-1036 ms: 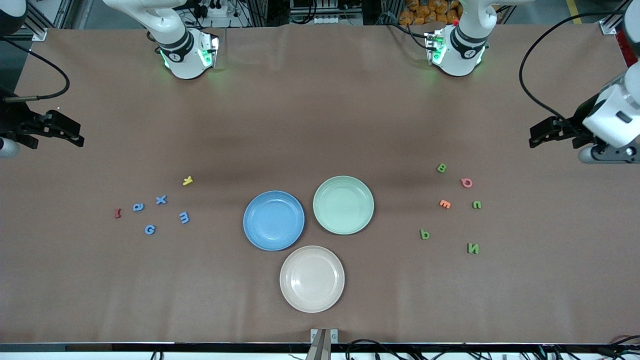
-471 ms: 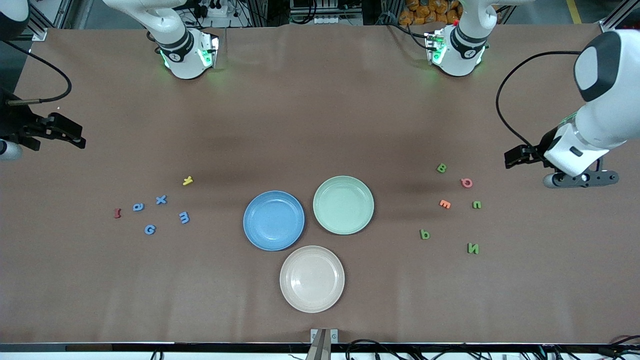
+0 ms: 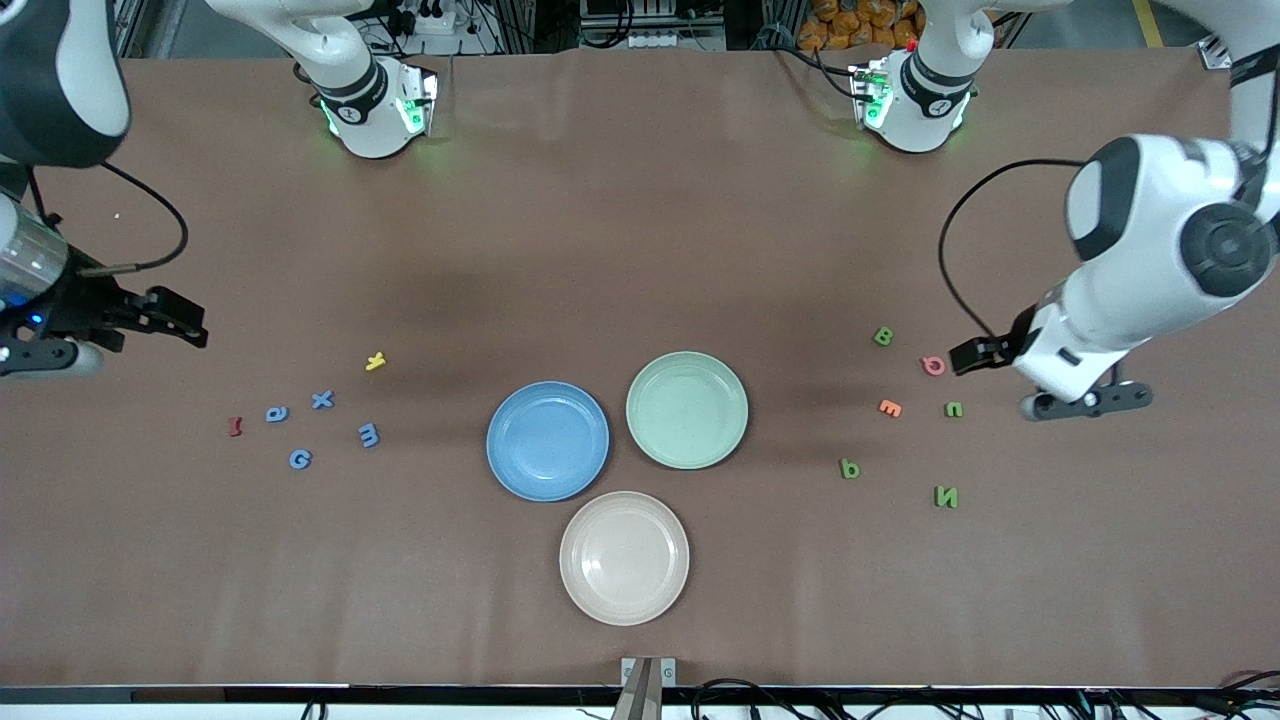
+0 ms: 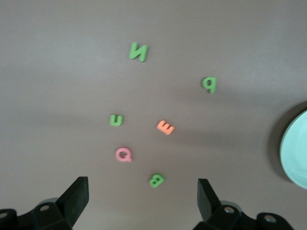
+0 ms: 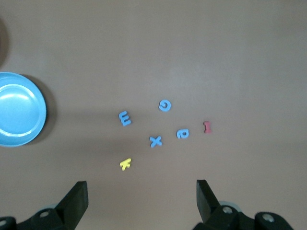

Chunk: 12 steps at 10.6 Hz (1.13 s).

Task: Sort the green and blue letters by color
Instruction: 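Grasp the blue X with the right gripper while the left gripper grasps green p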

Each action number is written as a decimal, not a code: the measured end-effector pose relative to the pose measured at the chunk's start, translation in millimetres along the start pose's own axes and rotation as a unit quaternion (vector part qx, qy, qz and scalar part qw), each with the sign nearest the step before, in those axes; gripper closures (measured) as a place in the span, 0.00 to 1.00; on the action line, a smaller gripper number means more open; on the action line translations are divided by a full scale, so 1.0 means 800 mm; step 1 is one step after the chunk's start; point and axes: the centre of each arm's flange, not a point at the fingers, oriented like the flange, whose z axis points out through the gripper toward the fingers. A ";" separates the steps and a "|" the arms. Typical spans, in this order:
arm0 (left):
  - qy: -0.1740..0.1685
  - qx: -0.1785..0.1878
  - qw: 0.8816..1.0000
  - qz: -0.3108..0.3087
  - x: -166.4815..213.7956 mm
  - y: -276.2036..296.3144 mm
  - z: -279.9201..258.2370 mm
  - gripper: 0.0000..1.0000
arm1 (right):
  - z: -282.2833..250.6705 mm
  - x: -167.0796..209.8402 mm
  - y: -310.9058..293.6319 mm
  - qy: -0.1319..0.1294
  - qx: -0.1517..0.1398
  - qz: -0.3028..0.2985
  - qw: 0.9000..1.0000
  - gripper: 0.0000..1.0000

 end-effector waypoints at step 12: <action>0.006 -0.006 0.996 -0.086 0.079 0.047 0.146 0.00 | 0.315 -0.020 0.029 0.015 -0.008 -0.028 0.999 0.00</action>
